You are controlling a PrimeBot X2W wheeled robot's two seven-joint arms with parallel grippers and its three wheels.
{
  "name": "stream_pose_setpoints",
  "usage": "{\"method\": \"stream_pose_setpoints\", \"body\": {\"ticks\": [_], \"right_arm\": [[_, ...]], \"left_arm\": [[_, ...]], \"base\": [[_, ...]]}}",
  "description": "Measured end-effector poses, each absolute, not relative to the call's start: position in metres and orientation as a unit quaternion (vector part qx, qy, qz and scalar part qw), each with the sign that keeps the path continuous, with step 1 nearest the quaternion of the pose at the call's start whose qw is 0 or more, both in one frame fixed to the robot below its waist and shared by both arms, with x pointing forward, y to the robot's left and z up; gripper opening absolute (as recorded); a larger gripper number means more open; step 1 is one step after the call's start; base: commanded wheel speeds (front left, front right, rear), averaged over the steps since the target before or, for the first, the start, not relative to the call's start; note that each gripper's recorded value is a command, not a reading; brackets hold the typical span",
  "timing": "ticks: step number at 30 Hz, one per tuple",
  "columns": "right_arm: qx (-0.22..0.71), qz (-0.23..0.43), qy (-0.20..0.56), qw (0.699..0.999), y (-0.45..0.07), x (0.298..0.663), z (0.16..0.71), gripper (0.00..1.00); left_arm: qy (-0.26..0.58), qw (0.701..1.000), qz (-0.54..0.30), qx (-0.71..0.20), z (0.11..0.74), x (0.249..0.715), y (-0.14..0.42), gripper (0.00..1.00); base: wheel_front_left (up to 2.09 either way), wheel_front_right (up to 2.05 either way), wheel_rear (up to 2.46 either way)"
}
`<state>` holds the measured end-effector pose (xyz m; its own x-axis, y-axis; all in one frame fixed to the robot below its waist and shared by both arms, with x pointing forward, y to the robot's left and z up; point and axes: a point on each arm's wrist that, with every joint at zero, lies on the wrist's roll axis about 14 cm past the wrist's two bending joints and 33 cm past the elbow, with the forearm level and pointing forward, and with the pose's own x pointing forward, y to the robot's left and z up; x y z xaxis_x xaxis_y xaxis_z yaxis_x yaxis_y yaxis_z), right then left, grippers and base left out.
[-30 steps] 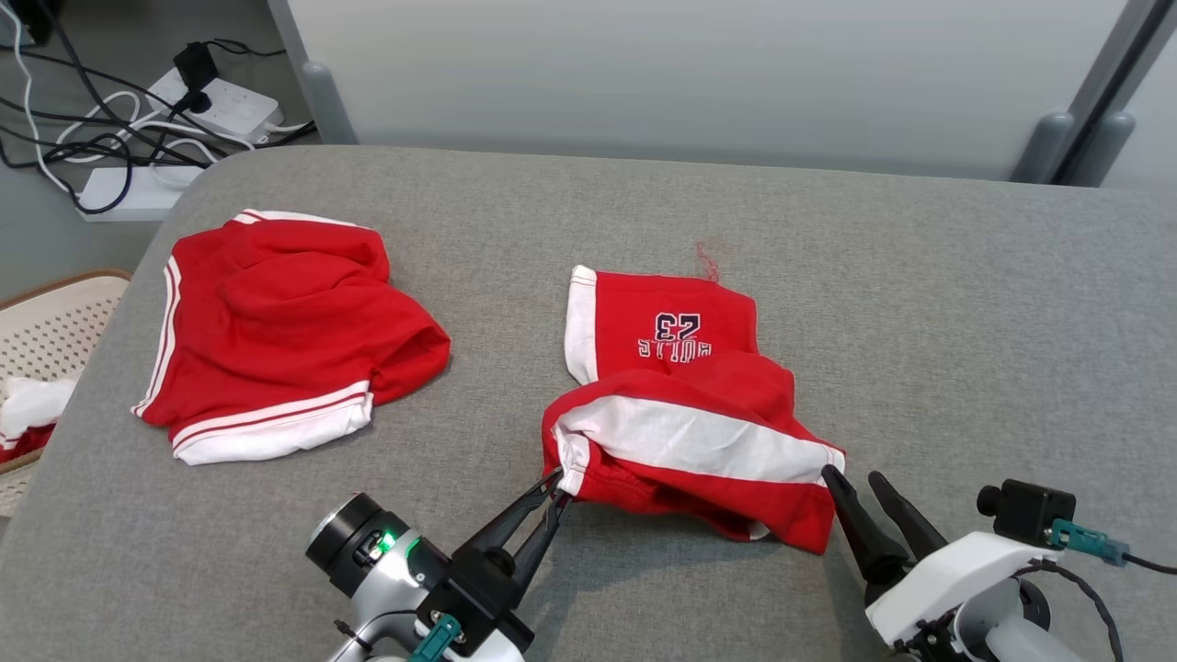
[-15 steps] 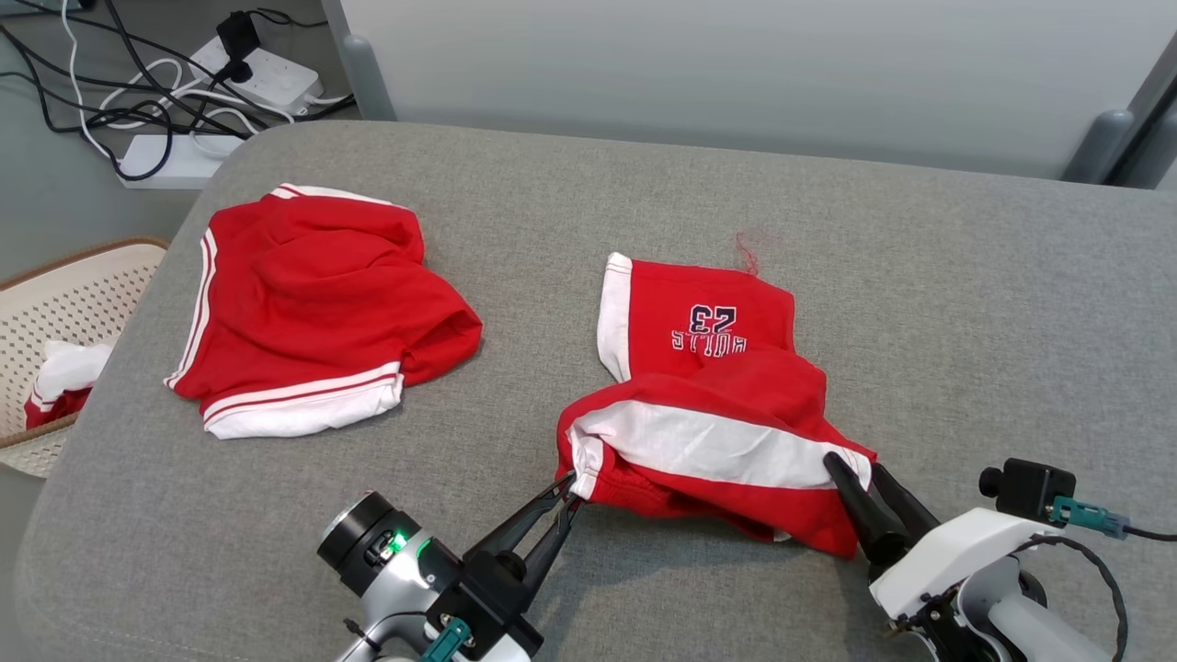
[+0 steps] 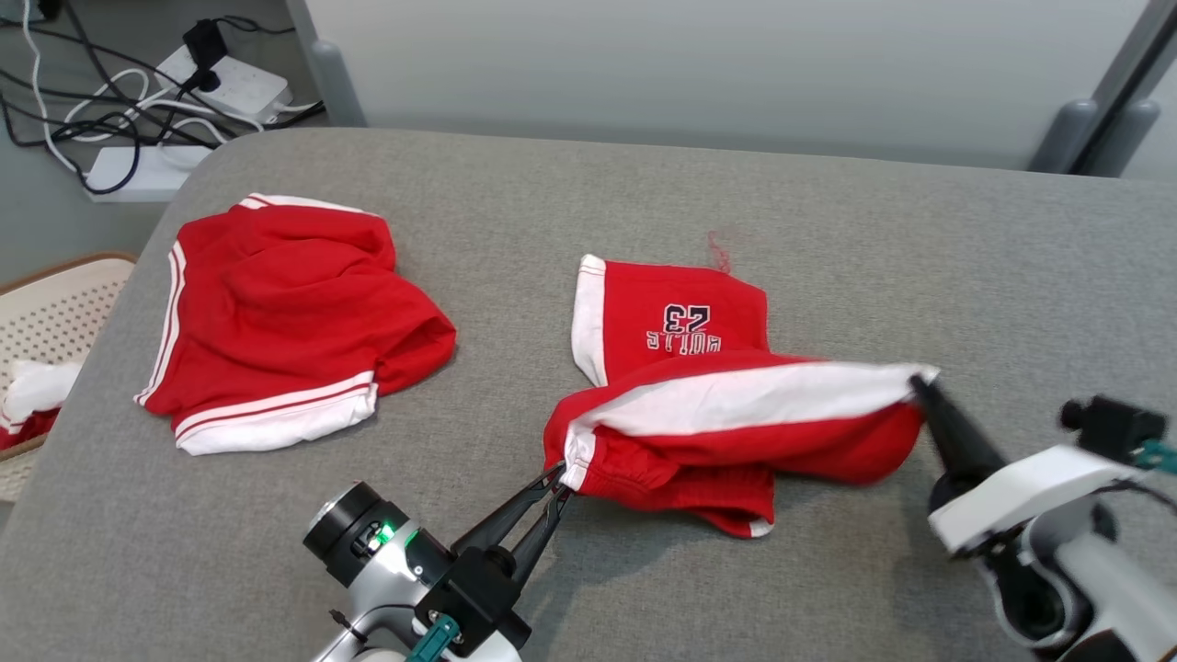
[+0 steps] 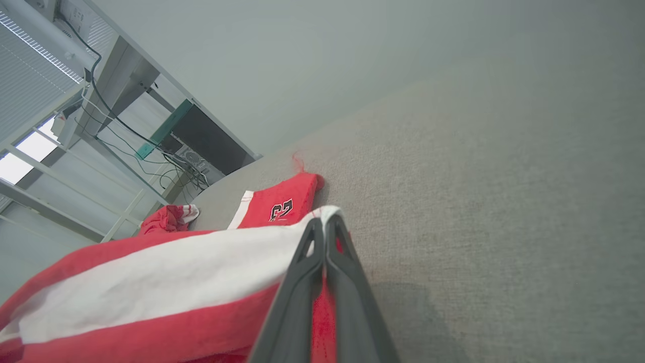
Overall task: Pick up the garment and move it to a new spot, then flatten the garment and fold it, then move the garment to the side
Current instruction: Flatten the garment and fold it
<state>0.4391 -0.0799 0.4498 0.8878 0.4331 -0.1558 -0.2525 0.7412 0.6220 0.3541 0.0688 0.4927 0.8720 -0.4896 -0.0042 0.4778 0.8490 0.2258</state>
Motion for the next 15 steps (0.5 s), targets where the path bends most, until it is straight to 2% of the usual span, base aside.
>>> {"method": "stream_pose_setpoints", "body": {"ticks": [4,7,15], "right_arm": [[0.287,0.158,0.061,0.943,-0.121,0.459,0.494,0.00],[0.256,0.144,-0.010,0.956,-0.151,0.464,0.537,0.00],[0.191,0.159,-0.118,0.961,-0.178,0.446,0.613,0.00]], "left_arm": [[-0.061,0.950,-0.278,0.128,0.512,0.355,0.063,0.00],[-0.117,0.925,-0.323,0.162,0.544,0.353,0.054,0.00],[-0.228,0.893,-0.339,0.190,0.625,0.361,0.058,0.00]], "base": [[0.00,0.00,0.00],[0.00,0.00,0.00],[0.00,0.00,0.00]]}}
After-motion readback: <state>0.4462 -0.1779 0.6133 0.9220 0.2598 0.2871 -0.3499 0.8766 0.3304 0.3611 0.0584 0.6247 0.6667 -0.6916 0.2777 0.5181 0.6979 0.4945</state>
